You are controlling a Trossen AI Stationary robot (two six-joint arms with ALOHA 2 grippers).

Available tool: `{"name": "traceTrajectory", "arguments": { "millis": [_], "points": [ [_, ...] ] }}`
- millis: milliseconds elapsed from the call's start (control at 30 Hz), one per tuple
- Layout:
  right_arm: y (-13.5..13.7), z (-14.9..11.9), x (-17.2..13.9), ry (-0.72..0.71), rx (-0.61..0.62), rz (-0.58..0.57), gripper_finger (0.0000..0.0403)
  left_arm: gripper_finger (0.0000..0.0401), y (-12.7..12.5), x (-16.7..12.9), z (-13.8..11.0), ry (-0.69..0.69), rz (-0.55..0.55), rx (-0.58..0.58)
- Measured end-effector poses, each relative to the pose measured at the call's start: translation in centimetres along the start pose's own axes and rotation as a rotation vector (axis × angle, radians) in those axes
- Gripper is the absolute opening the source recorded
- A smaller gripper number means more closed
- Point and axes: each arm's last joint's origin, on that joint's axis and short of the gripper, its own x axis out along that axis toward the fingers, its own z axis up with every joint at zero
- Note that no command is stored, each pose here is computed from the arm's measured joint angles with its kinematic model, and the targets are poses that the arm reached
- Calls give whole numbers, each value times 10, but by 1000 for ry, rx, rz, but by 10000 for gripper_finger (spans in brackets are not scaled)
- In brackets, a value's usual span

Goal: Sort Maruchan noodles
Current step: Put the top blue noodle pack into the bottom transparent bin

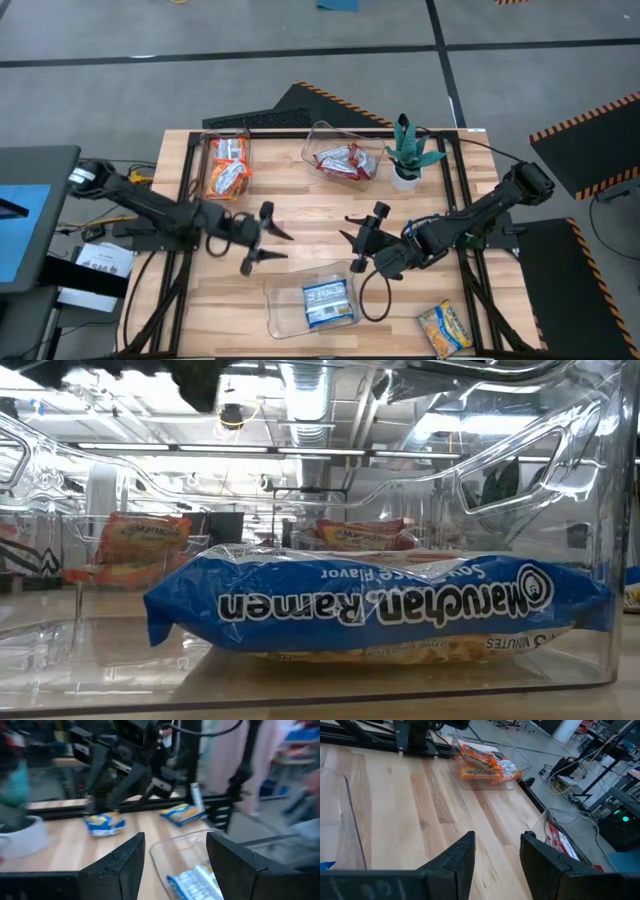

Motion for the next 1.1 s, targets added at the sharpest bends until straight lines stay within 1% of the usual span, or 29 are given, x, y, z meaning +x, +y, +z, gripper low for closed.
{"name": "traceTrajectory", "arguments": {
  "millis": [67, 133, 233, 333, 500, 567, 633, 700, 767, 867, 933, 1000, 1100],
  "points": [
    [1, -1, -1, 7, -9, 3, 175, 197, 12, 0, 1, -11, -76, -29],
    [1, -4, -3, 21, -29, 5, 175, 197, 15, -1, 1, -10, -142, -32],
    [0, -8, -9, 52, -37, 12, 175, 197, 12, -1, -1, 0, -178, -22],
    [-7, -10, -19, 87, 23, 12, 175, 197, 5, -5, 1, 12, -210, 14],
    [-24, -16, -41, 155, 191, -1, 175, 196, -7, -17, 8, 17, -194, 56],
    [-33, -19, -49, 195, 297, -12, 175, 196, -11, -24, 11, 28, -182, 73],
    [-41, -24, -54, 279, 390, -13, 175, 196, -14, -31, 13, 13, -157, 95],
    [-48, -31, -55, 385, 454, -28, 175, 196, -16, -37, 15, -12, -117, 115],
    [-54, -40, -54, 496, 494, -78, 175, 196, -16, -42, 18, -31, -71, 127],
    [-61, -54, -49, 664, 528, -204, 175, 196, -15, -45, 22, -43, -16, 101],
    [-63, -63, -43, 786, 525, -295, 175, 196, -15, -46, 20, -22, -9, 66],
    [-64, -71, -37, 887, 505, -387, 175, 196, -15, -46, 18, -4, -13, 57],
    [-61, -81, -27, 976, 473, -474, 175, 196, -16, -46, 18, 4, -19, 61]
  ]
}}
